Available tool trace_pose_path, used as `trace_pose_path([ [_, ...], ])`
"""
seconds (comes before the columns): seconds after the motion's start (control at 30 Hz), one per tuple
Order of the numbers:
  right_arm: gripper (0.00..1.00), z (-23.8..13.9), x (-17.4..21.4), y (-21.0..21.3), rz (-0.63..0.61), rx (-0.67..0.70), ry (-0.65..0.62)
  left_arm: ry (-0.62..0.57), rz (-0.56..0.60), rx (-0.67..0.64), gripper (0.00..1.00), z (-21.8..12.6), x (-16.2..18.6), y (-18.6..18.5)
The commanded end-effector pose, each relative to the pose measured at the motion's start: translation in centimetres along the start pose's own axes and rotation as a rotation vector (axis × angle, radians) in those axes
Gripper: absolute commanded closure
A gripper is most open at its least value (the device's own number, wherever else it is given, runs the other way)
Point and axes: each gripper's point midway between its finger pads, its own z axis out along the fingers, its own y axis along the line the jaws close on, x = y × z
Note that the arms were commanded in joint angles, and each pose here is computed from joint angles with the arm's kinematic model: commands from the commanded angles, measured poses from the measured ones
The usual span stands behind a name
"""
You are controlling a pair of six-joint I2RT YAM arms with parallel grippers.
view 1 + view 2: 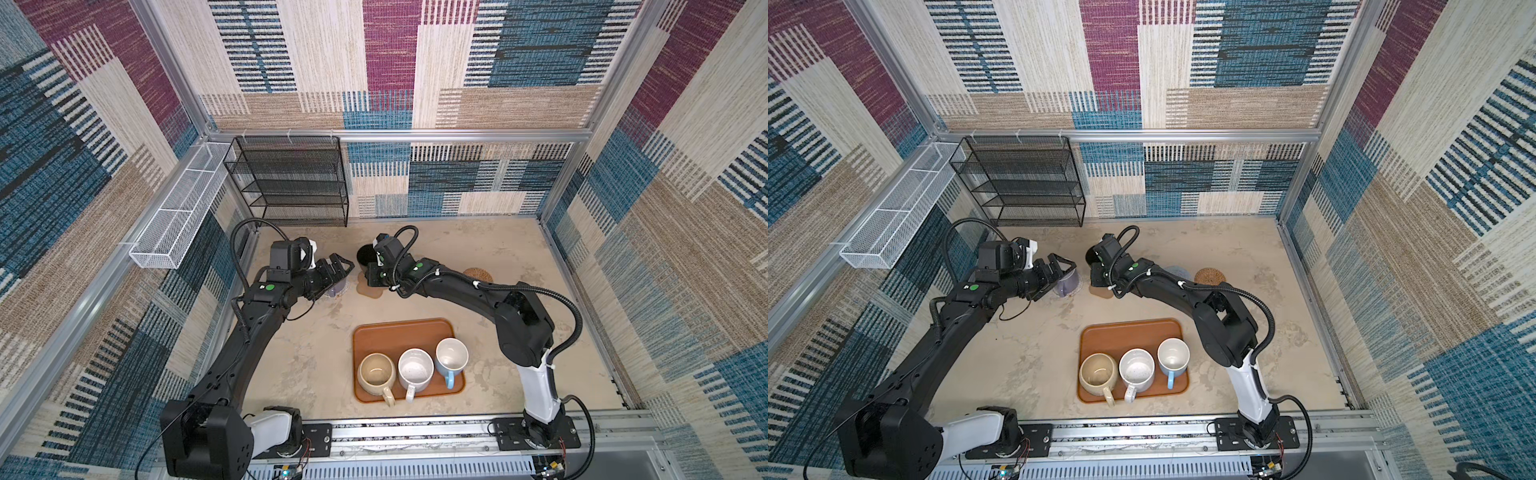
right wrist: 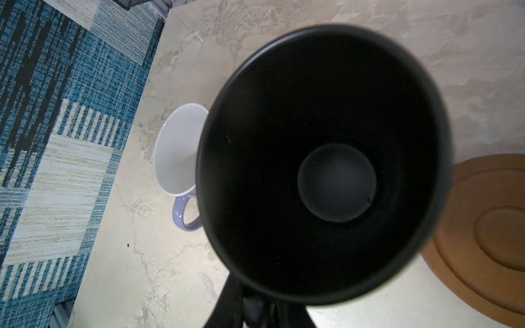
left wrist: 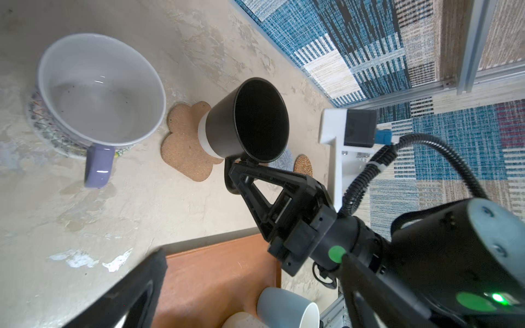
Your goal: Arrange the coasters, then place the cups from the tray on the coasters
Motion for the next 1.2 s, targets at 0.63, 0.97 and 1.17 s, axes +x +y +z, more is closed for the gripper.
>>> trace_pose_path([
  [0.63, 1.00, 2.2, 0.6, 0.1, 0.055, -0.050, -0.025, 0.072, 0.006, 0.062, 0.03, 0.3, 2.2, 0.1],
  [0.97, 0.56, 1.0, 0.9, 0.1, 0.050, -0.038, -0.012, 0.070, 0.016, 0.069, 0.02, -0.4, 2.3, -0.3],
  [1.17, 0.45, 0.1, 1.1, 0.5, 0.042, -0.051, 0.002, 0.078, 0.044, 0.004, 0.02, -1.7, 2.9, 0.2],
])
